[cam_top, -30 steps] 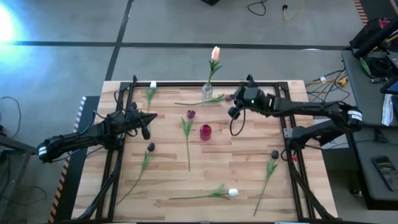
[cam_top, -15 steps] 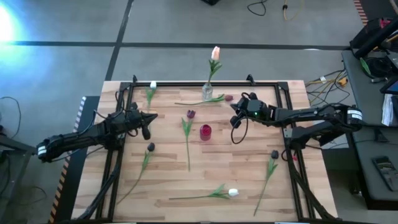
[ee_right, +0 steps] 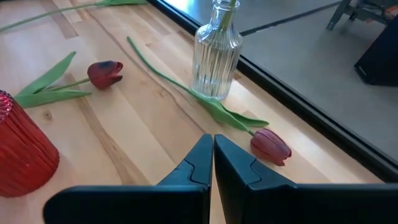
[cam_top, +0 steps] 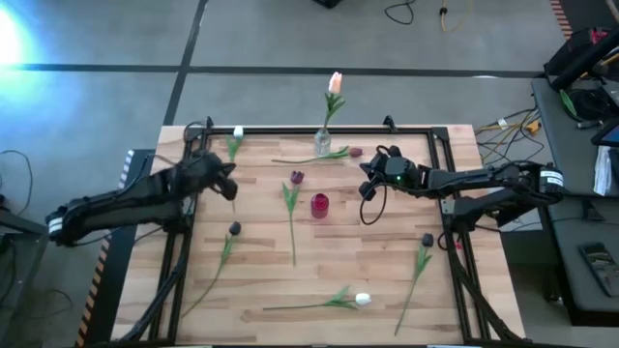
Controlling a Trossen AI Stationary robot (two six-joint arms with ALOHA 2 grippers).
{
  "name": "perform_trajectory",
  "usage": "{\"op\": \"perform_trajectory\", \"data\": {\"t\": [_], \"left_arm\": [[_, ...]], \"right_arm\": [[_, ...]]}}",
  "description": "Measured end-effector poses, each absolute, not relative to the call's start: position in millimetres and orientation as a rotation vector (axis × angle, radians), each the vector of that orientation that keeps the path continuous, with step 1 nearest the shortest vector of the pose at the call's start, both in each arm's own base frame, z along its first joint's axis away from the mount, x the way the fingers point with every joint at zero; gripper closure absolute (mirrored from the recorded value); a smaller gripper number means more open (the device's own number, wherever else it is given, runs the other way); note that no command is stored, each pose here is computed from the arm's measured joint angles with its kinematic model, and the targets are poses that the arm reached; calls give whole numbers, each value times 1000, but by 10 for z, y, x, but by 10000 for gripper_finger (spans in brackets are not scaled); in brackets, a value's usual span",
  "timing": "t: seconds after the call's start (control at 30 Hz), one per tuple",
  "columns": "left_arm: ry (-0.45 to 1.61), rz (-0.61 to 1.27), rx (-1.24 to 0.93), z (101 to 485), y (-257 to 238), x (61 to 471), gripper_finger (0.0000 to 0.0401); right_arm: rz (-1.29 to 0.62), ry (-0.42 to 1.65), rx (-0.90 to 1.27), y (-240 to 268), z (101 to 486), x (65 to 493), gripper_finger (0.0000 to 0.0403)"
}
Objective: Sort flowers into vase by color
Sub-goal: Put the top white flower into the transparent vase
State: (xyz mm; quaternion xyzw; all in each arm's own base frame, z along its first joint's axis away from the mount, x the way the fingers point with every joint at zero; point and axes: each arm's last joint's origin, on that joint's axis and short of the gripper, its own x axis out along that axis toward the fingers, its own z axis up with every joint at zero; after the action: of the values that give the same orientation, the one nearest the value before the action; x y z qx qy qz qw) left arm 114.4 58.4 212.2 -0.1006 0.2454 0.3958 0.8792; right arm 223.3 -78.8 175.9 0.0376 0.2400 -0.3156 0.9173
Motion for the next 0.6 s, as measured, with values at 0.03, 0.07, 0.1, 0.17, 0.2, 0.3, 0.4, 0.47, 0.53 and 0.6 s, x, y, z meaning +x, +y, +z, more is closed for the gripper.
{"op": "perform_trajectory", "data": {"t": [0.03,0.07,0.1,0.17,0.2,0.3,0.4,0.47,0.53,0.6], "left_arm": [[542,835,-213,2143,613,1184,396],[578,844,-212,2159,645,1226,391],[617,856,-213,2171,685,1269,385],[694,887,-217,2172,782,1351,370],[732,902,-217,2164,844,1391,362],[847,920,-247,2102,1062,1477,337],[932,944,-294,2061,1307,1523,317],[987,960,-325,2030,1461,1528,307],[1037,988,-346,2000,1609,1511,303],[1058,999,-389,1967,1745,1488,302]], "right_arm": [[-649,494,77,-788,1759,2233,394],[-649,495,77,-788,1758,2233,394],[-649,495,79,-788,1757,2233,394],[-650,494,84,-788,1757,2233,394],[-650,493,88,-788,1756,2233,394],[-645,501,89,-785,1749,2230,394],[-641,502,90,-784,1748,2229,394],[-637,504,88,-775,1741,2229,394],[-630,508,87,-756,1731,2228,394],[-620,509,88,-731,1724,2232,394]]}}
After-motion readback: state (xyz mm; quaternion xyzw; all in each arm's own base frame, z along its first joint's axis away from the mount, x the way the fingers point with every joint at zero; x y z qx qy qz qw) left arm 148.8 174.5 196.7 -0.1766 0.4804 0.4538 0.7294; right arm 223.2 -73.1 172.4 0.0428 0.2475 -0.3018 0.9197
